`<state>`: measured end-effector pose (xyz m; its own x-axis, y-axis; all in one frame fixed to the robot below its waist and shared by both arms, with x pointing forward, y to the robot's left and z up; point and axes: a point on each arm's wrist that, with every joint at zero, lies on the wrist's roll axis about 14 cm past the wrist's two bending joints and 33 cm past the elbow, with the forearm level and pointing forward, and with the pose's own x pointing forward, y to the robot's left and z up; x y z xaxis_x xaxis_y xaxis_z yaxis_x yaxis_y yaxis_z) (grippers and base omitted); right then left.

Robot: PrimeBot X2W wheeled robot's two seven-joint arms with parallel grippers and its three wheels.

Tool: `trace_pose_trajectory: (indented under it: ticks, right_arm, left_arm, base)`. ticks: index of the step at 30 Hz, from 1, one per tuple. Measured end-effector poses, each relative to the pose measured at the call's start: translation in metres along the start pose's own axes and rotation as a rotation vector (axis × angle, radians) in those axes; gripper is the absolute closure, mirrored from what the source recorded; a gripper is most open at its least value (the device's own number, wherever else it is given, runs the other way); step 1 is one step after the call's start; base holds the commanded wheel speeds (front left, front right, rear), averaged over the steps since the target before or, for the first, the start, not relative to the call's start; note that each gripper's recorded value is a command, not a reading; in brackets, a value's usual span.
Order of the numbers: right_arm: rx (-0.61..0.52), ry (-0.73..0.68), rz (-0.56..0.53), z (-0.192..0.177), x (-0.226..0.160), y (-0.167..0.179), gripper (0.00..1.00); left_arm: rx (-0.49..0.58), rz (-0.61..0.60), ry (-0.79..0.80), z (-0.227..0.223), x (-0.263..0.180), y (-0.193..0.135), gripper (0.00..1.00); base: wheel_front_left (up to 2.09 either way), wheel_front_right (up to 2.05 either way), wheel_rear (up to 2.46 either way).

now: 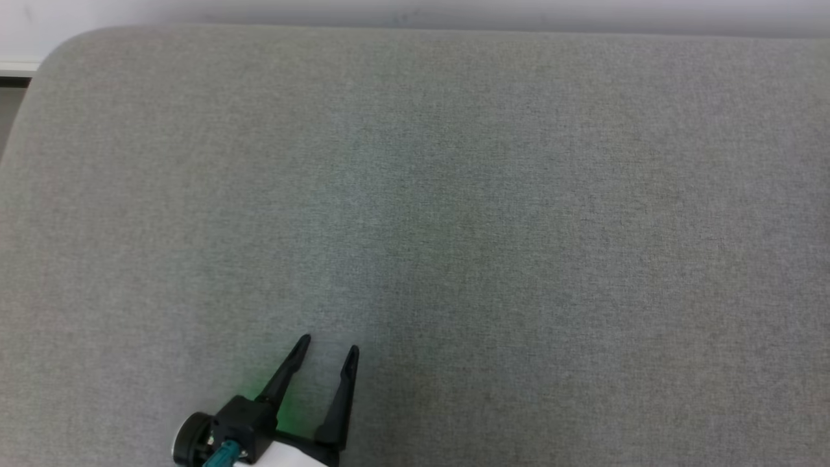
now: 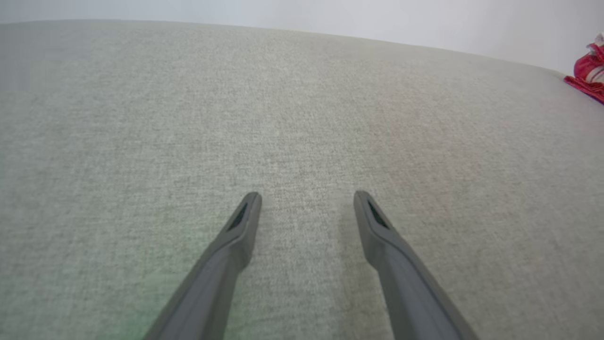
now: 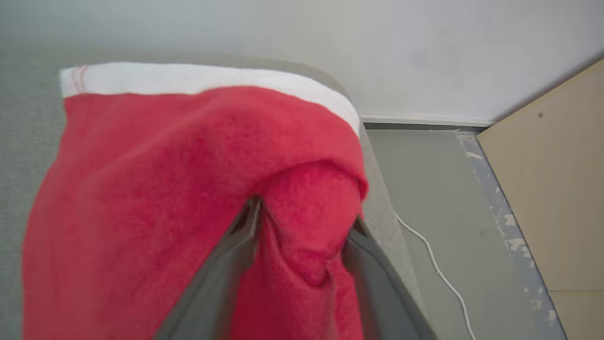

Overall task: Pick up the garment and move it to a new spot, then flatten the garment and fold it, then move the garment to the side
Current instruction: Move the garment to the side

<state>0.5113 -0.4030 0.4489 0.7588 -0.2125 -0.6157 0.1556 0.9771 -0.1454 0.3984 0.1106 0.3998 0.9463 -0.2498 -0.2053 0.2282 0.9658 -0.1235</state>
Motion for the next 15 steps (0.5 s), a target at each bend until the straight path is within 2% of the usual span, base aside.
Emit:
trace_pose_trajectory:
  ticks: [2, 9, 15]
  right_arm:
    - [-0.021, -0.032, -0.055, 0.000, 0.001, -0.015, 0.00]
    - [-0.094, -0.145, -0.134, 0.005, -0.004, -0.027, 0.00]
    - [-0.068, -0.368, -0.087, 0.037, -0.021, -0.002, 0.00]
  left_arm:
    - [-0.001, -0.004, 0.003, -0.001, 0.002, 0.000, 0.00]
    - [0.005, -0.007, -0.010, 0.003, 0.004, -0.001, 0.00]
    - [0.011, 0.014, -0.050, 0.018, -0.002, 0.001, 0.00]
  base:
    - [0.00, 0.00, 0.00]
    - [0.00, 0.00, 0.00]
    - [0.00, 0.00, 0.00]
